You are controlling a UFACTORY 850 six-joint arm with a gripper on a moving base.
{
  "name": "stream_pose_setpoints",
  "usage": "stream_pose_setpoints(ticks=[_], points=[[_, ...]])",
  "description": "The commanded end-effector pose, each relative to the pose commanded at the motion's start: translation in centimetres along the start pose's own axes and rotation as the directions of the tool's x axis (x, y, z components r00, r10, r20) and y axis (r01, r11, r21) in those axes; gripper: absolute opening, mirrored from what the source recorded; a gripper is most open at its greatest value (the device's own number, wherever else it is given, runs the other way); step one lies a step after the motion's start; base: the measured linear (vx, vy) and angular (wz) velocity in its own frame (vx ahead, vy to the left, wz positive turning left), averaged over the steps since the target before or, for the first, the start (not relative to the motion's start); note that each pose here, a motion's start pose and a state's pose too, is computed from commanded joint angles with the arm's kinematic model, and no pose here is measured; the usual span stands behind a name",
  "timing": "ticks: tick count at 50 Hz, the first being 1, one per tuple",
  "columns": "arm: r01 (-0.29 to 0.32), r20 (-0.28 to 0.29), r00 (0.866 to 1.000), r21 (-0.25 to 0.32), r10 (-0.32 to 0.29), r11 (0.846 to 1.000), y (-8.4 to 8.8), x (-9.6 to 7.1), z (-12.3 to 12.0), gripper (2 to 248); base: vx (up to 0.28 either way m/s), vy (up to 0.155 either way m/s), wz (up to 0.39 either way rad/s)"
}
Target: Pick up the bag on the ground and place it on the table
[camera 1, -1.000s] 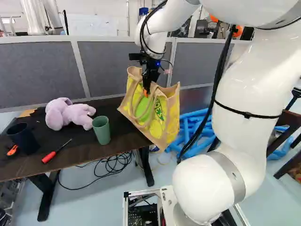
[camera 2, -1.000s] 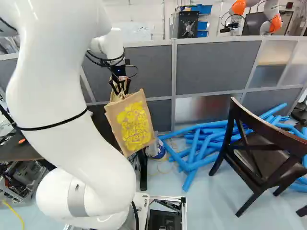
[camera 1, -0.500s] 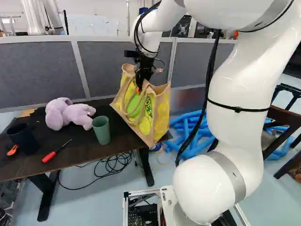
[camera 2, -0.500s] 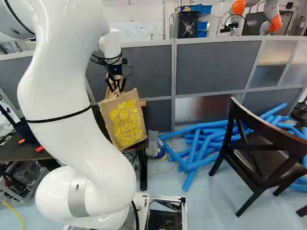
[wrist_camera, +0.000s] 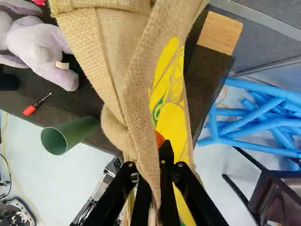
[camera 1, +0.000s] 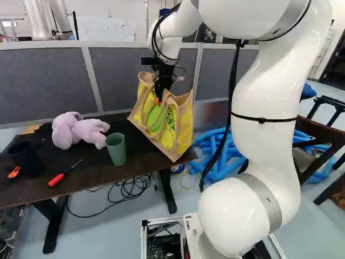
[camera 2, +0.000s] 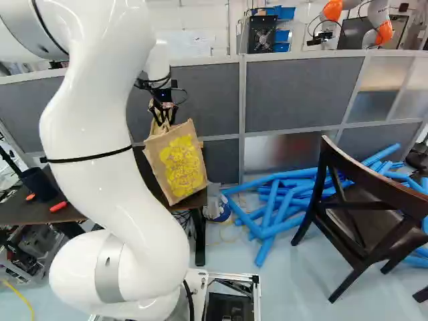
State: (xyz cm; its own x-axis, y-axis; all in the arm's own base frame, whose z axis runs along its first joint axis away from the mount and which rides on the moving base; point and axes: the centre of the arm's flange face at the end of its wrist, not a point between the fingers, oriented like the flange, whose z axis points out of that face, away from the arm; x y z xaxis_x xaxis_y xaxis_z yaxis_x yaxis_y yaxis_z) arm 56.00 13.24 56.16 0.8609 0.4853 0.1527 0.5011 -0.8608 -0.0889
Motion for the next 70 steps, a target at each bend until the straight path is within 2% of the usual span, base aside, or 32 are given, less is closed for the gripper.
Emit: stream_pose_setpoints(ticks=[11, 38, 54, 55, 60, 61, 65, 66, 70], points=[[0.011, 0.015, 1.0, 0.0, -0.011, 1.0, 0.0, 0.8, 0.5, 22, 0.0, 0.0, 0.0], [0.006, 0.074, 0.997, 0.019, -0.008, 1.0, 0.6, 1.8, 4.5, 22, 0.0, 0.0, 0.0], [0.005, 0.08, 0.997, 0.02, -0.007, 1.0, 0.7, 1.8, 4.9, 22, 0.0, 0.0, 0.0], [0.005, 0.08, 0.997, 0.02, -0.007, 1.0, 0.7, 1.8, 4.9, 37, 0.0, 0.0, 0.0], [0.005, 0.08, 0.997, 0.02, -0.007, 1.0, 0.7, 1.8, 4.9, 37, 0.0, 0.0, 0.0], [0.005, 0.08, 0.997, 0.02, -0.007, 1.0, 0.7, 1.8, 4.9, 70, 0.0, 0.0, 0.0], [0.005, 0.08, 0.997, 0.02, -0.007, 1.0, 0.7, 1.8, 4.9, 70, 0.0, 0.0, 0.0], [0.005, 0.08, 0.997, 0.02, -0.007, 1.0, 0.7, 1.8, 4.9, 104, 0.0, 0.0, 0.0], [0.005, 0.08, 0.997, 0.02, -0.007, 1.0, 0.7, 1.8, 4.9, 104, 0.0, 0.0, 0.0]])
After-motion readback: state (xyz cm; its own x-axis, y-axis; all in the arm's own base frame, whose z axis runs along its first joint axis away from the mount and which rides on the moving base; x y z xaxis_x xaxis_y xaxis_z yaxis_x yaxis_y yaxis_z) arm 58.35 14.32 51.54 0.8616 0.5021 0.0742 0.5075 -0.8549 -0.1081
